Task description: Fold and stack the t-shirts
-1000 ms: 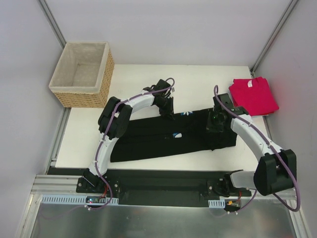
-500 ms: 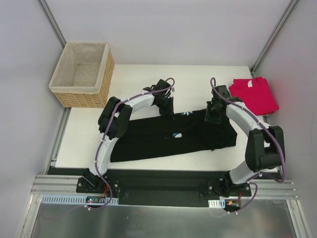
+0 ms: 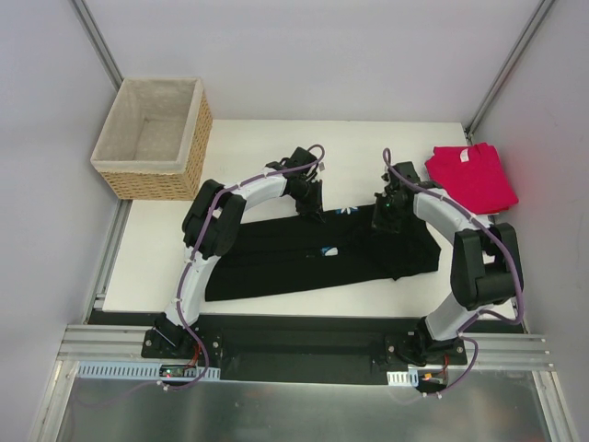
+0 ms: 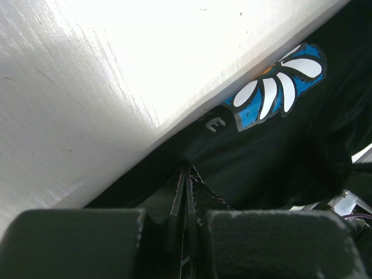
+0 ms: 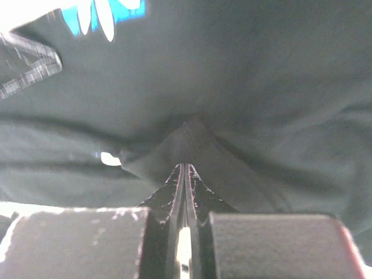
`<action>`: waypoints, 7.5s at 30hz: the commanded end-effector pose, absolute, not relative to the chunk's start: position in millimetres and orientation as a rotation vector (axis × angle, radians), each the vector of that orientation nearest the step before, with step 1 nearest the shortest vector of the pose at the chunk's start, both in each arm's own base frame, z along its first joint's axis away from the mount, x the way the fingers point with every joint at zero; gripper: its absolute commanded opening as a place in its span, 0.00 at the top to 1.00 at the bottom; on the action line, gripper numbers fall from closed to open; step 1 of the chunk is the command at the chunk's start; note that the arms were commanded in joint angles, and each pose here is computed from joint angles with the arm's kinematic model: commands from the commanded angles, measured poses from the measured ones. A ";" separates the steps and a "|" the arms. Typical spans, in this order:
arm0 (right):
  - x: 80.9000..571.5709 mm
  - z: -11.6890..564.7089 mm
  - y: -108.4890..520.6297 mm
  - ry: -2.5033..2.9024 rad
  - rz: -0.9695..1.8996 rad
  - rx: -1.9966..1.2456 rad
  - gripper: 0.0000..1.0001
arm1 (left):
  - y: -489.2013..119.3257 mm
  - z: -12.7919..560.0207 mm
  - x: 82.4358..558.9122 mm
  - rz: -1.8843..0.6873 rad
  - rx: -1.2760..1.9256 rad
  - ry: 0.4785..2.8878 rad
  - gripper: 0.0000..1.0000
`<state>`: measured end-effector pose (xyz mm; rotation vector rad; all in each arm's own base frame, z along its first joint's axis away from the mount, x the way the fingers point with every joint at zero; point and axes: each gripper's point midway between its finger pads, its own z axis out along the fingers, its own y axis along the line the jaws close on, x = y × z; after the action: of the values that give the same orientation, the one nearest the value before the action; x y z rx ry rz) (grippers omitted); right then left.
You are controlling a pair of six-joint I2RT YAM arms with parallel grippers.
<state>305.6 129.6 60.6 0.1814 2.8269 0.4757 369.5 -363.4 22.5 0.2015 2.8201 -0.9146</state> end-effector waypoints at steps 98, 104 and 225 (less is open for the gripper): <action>157.8 112.6 123.7 2.924 0.155 0.101 0.93 | -303.6 22.8 384.0 -0.760 0.098 2.842 1.00; 216.9 121.1 66.8 2.880 0.200 0.299 0.79 | -303.1 32.3 382.5 -0.770 0.121 2.824 1.00; 309.8 30.1 53.8 3.025 0.042 0.523 0.99 | -152.4 44.3 312.4 -0.386 0.138 2.691 1.00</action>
<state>313.7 58.7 29.5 0.4879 2.9878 0.1399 304.0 -140.2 43.9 0.1584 2.7150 -0.2959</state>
